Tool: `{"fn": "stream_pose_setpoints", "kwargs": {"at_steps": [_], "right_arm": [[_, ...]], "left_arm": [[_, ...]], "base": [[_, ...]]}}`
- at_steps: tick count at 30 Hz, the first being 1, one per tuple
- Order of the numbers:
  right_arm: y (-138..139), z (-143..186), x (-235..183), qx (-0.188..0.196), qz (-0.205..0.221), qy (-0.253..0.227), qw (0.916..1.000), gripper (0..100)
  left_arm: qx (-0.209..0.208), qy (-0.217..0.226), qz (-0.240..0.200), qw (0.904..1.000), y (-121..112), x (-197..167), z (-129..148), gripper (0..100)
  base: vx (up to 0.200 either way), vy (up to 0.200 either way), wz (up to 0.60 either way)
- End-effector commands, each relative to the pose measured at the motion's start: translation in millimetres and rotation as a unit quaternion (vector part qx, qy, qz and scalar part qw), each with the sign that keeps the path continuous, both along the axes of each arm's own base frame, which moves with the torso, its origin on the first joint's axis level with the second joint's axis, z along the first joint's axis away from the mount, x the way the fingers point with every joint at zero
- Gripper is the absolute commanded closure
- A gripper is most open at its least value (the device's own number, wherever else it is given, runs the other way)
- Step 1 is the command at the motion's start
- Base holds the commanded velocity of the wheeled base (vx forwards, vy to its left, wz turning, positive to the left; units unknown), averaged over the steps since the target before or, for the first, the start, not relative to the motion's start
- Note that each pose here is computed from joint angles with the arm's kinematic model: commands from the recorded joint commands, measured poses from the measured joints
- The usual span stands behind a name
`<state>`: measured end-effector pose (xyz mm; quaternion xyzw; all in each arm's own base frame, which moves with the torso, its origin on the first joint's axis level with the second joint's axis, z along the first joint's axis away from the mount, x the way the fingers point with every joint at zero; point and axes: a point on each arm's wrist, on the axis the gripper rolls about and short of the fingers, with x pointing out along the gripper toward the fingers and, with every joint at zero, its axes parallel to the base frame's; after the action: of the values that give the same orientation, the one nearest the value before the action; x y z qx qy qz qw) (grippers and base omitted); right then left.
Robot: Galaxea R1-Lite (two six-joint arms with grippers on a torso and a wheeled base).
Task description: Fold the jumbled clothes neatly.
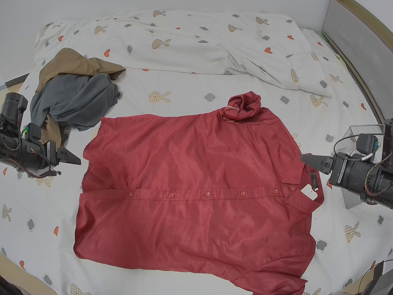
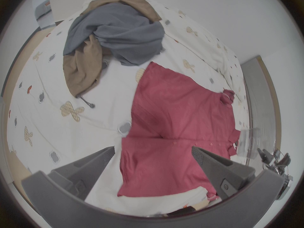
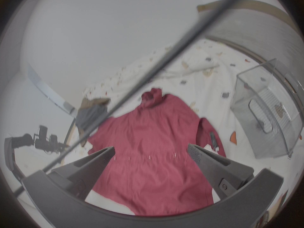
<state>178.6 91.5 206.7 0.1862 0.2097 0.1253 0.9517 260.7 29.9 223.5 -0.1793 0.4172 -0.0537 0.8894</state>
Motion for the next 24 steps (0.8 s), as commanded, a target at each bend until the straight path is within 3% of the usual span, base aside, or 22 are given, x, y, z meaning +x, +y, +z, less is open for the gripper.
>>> {"fn": "stream_pose_setpoints", "kwargs": {"at_steps": [1, 2, 3, 4, 7, 8, 9, 10, 11, 12, 13, 14, 15, 18, 22, 23, 24], "right_arm": [[15, 49, -55, -0.061, 0.165, 0.198, 0.9643, 0], [32, 34, -79, -0.134, 0.277, 0.206, 0.9291, 0], [32, 32, -80, -0.139, 0.280, 0.206, 0.9274, 0], [35, 13, -89, -0.191, 0.325, 0.210, 0.9021, 0], [33, -18, -99, -0.280, 0.373, 0.208, 0.8601, 0], [33, -37, -102, -0.334, 0.389, 0.205, 0.8337, 0], [34, -45, -102, -0.354, 0.392, 0.203, 0.8244, 0], [34, -60, -104, -0.389, 0.396, 0.193, 0.8093, 0], [34, -62, -104, -0.392, 0.397, 0.191, 0.8080, 0], [35, -82, -109, -0.426, 0.401, 0.168, 0.7937, 0], [38, -92, -113, -0.437, 0.404, 0.146, 0.7903, 0], [38, -96, -114, -0.440, 0.404, 0.141, 0.7894, 0], [41, -109, -120, -0.446, 0.405, 0.109, 0.7907, 0], [43, -120, -124, -0.448, 0.409, 0.089, 0.7896, 0], [43, -140, -136, -0.479, 0.442, 0.088, 0.7529, 0], [43, -140, -137, -0.481, 0.444, 0.088, 0.7507, 0], [44, -145, -144, -0.493, 0.462, 0.086, 0.7320, 0]], "left_arm": [[-0.016, 0.043, -0.122, 0.9914, -54, -106, 40, 0], [0.002, 0.063, -0.171, 0.9833, -66, -124, 24, 0], [0.002, 0.063, -0.171, 0.9833, -66, -124, 24, 0], [0.040, 0.081, -0.196, 0.9764, -70, -133, 8, 0], [0.143, 0.106, -0.235, 0.9556, -71, -148, -26, 0], [0.190, 0.093, -0.250, 0.9447, -69, -157, -43, 0], [0.205, 0.085, -0.255, 0.9412, -68, -161, -49, 0], [0.232, 0.065, -0.262, 0.9346, -66, -166, -62, 0], [0.235, 0.061, -0.262, 0.9339, -65, -167, -63, 0], [0.268, 0.023, -0.264, 0.9260, -63, -172, -75, 0], [0.286, -0.005, -0.260, 0.9223, -61, -174, -79, 0], [0.291, -0.012, -0.258, 0.9212, -61, -175, -80, 0], [0.304, -0.048, -0.251, 0.9178, -59, -178, -83, 0], [0.302, -0.069, -0.244, 0.9188, -57, -182, -80, 0], [0.299, -0.084, -0.240, 0.9195, -57, -182, -75, 0], [0.299, -0.084, -0.240, 0.9195, -57, -182, -75, 0], [0.299, -0.087, -0.239, 0.9196, -61, -173, -68, 0]], "base": [[0.000, 0.000, 0.00], [0.000, 0.000, 0.00], [0.000, 0.000, 0.00], [0.000, 0.000, 0.00], [0.000, 0.000, 0.00], [0.000, 0.000, 0.00], [0.000, 0.000, 0.00], [0.000, 0.000, 0.00], [0.000, 0.000, 0.00], [0.000, 0.000, 0.00], [0.000, 0.000, 0.00], [0.000, 0.000, 0.00], [0.000, 0.000, 0.00], [0.000, 0.000, 0.00], [0.000, 0.000, 0.00], [0.000, 0.000, 0.00], [0.000, 0.000, 0.00]]}}
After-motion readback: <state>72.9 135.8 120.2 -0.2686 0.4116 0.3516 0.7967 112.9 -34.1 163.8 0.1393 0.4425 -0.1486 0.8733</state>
